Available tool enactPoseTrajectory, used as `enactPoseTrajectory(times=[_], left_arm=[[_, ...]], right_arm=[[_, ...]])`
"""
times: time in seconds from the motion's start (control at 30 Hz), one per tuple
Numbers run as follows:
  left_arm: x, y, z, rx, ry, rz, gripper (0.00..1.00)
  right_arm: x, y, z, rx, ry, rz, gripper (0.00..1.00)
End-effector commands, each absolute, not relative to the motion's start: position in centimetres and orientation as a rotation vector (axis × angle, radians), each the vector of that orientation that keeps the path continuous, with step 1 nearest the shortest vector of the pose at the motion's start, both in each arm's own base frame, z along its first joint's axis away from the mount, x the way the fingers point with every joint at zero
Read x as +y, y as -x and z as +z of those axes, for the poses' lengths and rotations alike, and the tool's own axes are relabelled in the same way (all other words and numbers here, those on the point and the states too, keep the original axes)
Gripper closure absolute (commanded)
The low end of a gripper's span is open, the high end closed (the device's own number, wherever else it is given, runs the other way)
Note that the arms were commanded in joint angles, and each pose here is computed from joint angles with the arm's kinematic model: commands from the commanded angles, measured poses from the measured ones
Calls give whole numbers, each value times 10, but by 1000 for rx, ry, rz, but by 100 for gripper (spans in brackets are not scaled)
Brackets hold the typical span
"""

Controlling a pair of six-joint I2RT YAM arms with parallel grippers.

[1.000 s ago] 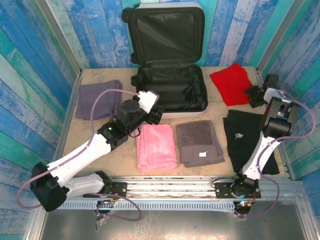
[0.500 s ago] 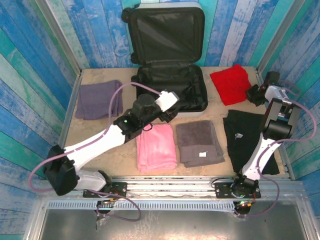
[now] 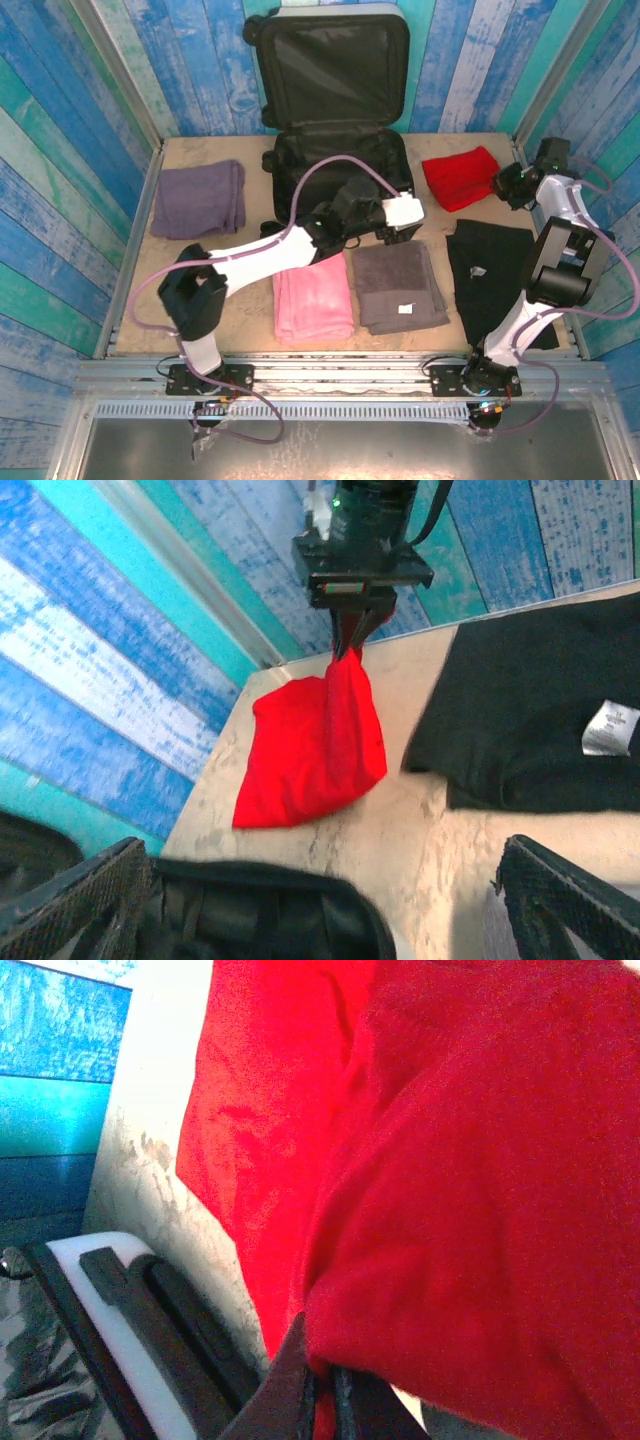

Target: Pack the luggage

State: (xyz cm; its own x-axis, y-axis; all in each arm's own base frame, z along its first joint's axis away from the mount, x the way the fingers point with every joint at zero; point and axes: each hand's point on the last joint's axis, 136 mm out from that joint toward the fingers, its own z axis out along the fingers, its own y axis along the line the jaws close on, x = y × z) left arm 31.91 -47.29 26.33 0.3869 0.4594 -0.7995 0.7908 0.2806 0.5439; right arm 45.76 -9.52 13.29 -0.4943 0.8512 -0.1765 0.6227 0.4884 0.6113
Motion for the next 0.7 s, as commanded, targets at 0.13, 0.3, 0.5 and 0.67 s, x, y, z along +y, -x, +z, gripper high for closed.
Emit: enactPoseTrajectory(times=[0.13,0.3,0.5,0.67], left_arm=[[-540,-315,215,1224,-1389,-322,7],[-561,-330,197,1254,-1378,-314,8],[-579,-339,186,1239,-1395,-315,10],[-585,-339,169,1246,-1427,-313,11]], right_arm=[[-77,-439,155,2272,-1196,754,100],[-68,-429,156,2280,-1190,797,100],[-58,-424,157,2280,-1186,868,100],[-52,-423,165,2273,-1161,914,100]])
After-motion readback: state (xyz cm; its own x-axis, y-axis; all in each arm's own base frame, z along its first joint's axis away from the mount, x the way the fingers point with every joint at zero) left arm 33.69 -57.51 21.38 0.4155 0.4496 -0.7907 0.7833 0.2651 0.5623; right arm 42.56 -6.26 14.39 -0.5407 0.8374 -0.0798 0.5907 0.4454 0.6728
